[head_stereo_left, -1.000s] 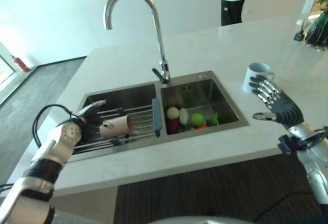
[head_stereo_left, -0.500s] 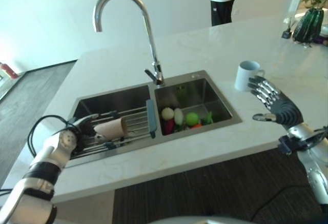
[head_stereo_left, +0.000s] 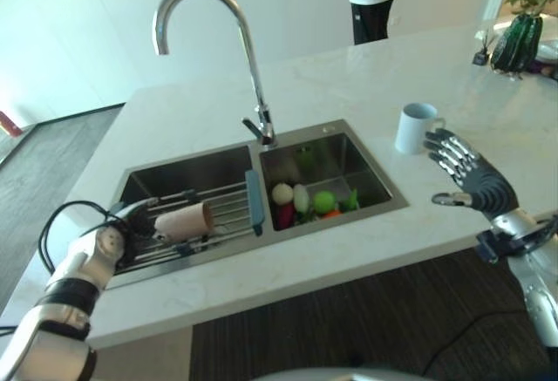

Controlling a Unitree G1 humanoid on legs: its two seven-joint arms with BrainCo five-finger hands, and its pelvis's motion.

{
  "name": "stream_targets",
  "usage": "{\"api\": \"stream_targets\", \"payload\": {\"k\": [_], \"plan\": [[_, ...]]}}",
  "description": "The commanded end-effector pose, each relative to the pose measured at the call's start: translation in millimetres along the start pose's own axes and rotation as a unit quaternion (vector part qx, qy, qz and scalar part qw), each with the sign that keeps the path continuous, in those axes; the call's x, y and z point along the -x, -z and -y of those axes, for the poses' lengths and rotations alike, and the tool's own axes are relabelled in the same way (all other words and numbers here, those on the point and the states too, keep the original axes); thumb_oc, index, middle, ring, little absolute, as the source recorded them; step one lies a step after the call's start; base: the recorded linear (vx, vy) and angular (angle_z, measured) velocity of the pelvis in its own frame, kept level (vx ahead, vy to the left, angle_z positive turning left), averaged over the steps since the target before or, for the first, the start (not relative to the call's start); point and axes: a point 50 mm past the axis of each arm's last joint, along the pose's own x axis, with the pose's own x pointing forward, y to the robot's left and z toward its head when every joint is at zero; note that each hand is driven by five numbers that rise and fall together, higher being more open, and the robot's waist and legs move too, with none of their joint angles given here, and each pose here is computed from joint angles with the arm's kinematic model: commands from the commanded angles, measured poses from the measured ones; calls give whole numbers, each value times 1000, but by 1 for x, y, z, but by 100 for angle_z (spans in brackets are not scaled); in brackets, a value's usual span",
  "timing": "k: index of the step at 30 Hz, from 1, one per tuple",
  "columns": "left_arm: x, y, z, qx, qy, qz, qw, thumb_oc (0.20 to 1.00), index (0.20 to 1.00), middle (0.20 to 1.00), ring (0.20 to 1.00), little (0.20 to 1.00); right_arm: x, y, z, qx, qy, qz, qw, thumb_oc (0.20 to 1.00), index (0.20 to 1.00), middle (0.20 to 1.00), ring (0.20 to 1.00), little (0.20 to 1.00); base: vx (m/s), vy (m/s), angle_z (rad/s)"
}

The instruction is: Place the dishes in the dishwasher.

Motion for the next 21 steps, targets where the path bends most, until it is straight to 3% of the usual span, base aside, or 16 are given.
{"api": "stream_targets", "payload": {"k": [1, 21], "plan": [[3, 1, -52, 5, -90, -5, 996, 1000, 1000, 1000, 1000, 1000, -7, -25, 9, 19, -1, 56, 998, 1000, 1000, 1000, 1000, 1000, 33, 36, -18], [4, 18, -40, -24, -52, -46, 997, 1000, 1000, 1000, 1000, 1000, 0, -26, 12, 35, -13, 48, 998, 1000, 1000, 1000, 1000, 1000, 34, 16, -6]]}}
